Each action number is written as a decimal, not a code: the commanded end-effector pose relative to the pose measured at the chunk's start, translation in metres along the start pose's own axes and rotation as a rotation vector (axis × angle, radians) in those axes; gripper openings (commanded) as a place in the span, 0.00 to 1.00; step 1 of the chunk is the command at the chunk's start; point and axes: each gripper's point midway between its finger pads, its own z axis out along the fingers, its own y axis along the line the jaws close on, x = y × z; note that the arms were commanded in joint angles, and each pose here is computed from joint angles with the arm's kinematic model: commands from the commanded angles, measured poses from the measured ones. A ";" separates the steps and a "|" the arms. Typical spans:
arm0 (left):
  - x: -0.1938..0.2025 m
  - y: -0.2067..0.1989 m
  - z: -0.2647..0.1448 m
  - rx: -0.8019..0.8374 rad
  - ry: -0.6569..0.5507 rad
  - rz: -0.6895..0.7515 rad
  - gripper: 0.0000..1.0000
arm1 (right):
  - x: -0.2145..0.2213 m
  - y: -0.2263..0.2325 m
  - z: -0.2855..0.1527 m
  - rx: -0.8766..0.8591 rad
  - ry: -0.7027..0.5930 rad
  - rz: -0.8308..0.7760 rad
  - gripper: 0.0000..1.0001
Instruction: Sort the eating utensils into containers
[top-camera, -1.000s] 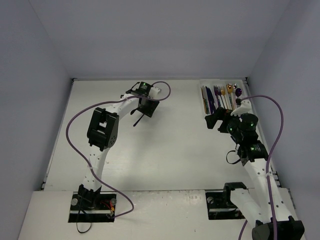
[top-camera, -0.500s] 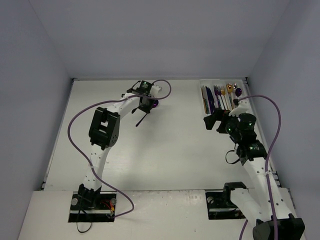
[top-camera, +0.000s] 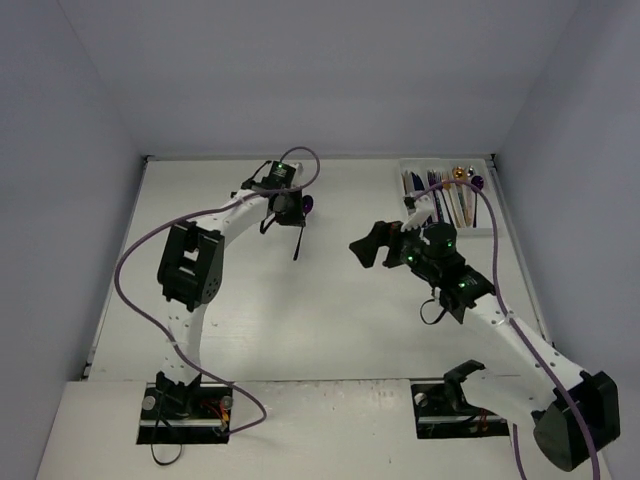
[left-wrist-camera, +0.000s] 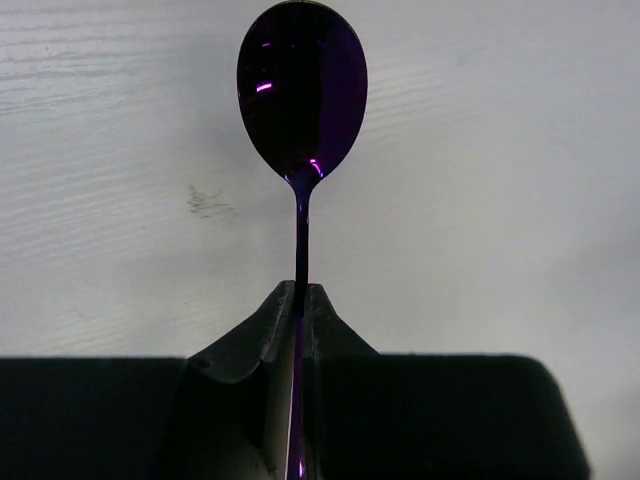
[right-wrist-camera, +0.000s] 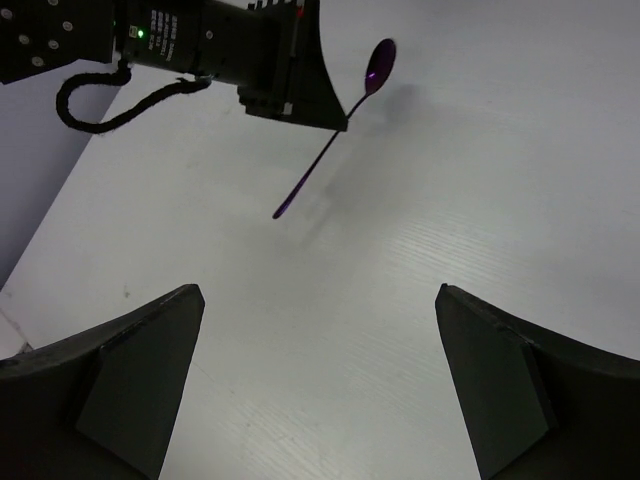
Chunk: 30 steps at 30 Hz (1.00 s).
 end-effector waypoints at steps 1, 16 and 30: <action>-0.082 -0.082 -0.101 0.277 -0.321 -0.239 0.00 | -0.034 0.051 0.025 -0.124 -0.140 0.010 1.00; -0.081 -0.129 -0.207 0.459 -0.540 -0.328 0.00 | -0.038 0.092 0.069 -0.201 -0.142 0.027 0.90; -0.065 -0.153 -0.224 0.474 -0.585 -0.302 0.00 | -0.036 0.086 0.088 -0.162 -0.146 0.071 0.44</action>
